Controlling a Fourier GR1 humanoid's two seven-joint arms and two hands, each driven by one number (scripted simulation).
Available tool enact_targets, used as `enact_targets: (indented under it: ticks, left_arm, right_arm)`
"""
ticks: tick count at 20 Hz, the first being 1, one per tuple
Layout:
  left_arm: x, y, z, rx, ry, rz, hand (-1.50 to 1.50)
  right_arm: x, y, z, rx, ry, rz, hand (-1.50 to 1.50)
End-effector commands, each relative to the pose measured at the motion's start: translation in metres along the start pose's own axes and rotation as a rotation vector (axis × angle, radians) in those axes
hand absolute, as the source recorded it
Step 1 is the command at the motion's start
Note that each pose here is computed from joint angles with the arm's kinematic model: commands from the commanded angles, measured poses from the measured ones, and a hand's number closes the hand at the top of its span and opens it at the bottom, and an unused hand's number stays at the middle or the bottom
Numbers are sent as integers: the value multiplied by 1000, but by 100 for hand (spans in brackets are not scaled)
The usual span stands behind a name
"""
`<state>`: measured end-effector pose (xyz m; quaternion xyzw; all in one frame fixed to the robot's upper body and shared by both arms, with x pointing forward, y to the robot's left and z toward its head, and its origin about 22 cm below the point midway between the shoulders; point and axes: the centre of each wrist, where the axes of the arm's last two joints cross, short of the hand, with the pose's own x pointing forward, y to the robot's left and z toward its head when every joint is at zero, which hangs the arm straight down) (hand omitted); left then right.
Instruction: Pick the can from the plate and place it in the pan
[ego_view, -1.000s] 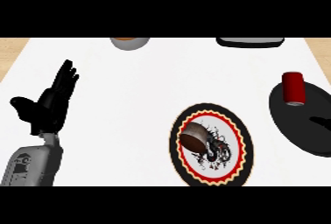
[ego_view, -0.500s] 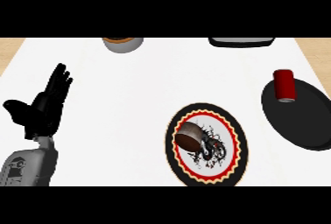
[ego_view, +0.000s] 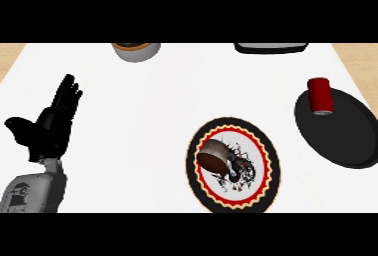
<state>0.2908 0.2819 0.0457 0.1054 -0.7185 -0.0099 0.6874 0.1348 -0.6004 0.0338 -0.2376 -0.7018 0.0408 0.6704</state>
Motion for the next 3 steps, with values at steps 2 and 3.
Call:
enact_targets:
  ticks: [2, 3]
  left_arm:
    - [-7, 7, 16, -4, 7, 2, 0]
    - [-9, 10, 14, -10, -8, 3, 0]
  right_arm:
    - [2, -12, 25, 127, -115, -108, -150]
    - [-3, -9, 31, 123, -127, -91, -150]
